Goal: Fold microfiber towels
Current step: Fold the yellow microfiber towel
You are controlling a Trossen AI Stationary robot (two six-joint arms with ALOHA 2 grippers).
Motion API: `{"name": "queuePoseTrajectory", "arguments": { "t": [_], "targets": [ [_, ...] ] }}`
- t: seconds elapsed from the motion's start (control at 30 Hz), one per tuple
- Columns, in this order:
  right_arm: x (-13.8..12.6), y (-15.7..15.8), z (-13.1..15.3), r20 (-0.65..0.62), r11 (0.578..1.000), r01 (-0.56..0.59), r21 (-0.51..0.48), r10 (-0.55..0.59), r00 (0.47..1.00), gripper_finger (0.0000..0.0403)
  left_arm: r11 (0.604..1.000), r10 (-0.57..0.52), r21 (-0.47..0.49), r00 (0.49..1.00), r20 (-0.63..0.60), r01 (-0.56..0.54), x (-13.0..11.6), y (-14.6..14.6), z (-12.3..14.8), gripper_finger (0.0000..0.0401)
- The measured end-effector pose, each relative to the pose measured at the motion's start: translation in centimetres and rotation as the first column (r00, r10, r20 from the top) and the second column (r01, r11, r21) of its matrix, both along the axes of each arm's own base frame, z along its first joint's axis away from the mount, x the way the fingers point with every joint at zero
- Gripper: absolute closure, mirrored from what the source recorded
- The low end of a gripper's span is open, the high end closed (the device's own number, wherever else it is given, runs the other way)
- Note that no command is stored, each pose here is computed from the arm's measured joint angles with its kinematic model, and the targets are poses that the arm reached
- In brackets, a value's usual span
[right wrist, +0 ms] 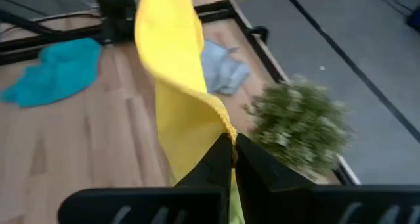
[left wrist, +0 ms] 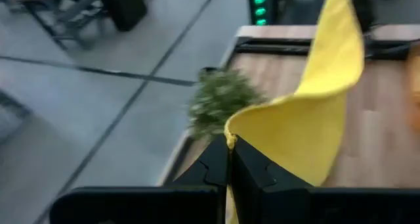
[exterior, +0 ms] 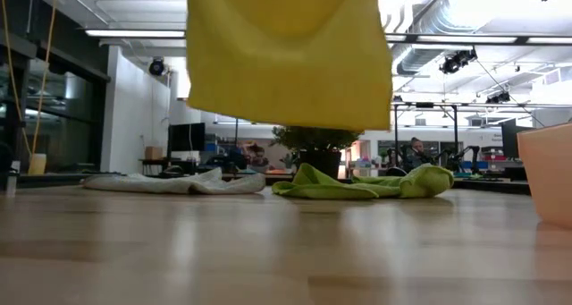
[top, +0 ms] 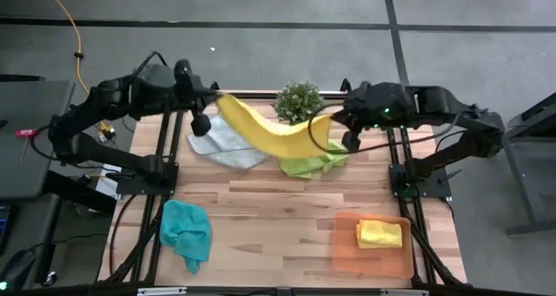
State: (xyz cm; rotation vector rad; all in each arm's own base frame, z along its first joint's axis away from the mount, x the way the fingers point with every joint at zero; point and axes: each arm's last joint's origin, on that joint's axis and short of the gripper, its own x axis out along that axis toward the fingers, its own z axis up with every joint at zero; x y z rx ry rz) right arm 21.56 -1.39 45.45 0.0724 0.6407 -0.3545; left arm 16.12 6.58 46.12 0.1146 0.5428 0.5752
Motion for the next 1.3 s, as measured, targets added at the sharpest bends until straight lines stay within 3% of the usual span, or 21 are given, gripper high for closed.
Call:
{"name": "queuePoseTrajectory", "arguments": {
  "t": [0.07,0.2,0.3,0.47,0.63,0.9,1.03,1.17,1.23,1.3],
  "targets": [
    [-0.3,0.2,0.0,-0.003,1.000,0.005,0.017,-0.005,1.000,0.0403,1.000,0.003,-0.013,1.000,-0.016,-0.003,-0.3,0.1,-0.1,0.0401],
    [0.0,1.5,-1.4,-0.086,0.998,-0.023,0.052,0.028,0.996,0.0403,0.988,-0.025,-0.154,0.990,-0.139,0.003,-1.1,-1.0,-1.6,0.0401],
    [0.7,2.9,-3.6,-0.148,0.995,-0.029,0.093,0.043,0.988,0.0403,0.965,-0.047,-0.264,0.973,-0.225,-0.015,-0.9,-2.4,-3.5,0.0401],
    [1.9,5.8,-8.8,-0.218,0.981,-0.018,0.195,0.061,0.974,0.0403,0.913,-0.092,-0.408,0.962,-0.258,-0.022,-0.1,-5.7,-8.5,0.0401],
    [2.4,9.2,-14.4,-0.209,0.933,-0.016,0.359,0.097,0.973,0.0403,0.808,-0.139,-0.588,0.959,-0.245,-0.033,1.1,-10.3,-15.9,0.0401],
    [2.2,13.2,-20.7,-0.041,0.782,-0.056,0.621,0.104,0.994,0.0403,0.575,-0.167,-0.816,0.984,-0.061,0.047,2.0,-17.1,-24.8,0.0401],
    [1.5,13.6,-22.0,-0.090,0.741,-0.017,0.672,0.104,0.990,0.0403,0.512,-0.141,-0.859,0.986,-0.086,-0.001,1.7,-18.7,-26.3,0.0401],
    [1.6,13.4,-21.9,-0.120,0.715,-0.029,0.699,0.157,0.980,0.0403,0.458,-0.109,-0.889,0.992,-0.070,-0.012,1.5,-19.0,-26.0,0.0401],
    [1.9,13.1,-21.6,-0.121,0.704,-0.046,0.708,0.185,0.975,0.0403,0.457,-0.080,-0.890,0.996,-0.035,0.006,1.3,-18.6,-25.3,0.0401],
    [2.1,12.1,-21.6,-0.150,0.722,-0.015,0.692,0.164,0.975,0.0403,0.484,-0.023,-0.875,1.000,-0.011,0.002,1.0,-17.8,-24.8,0.0401]
  ]
}}
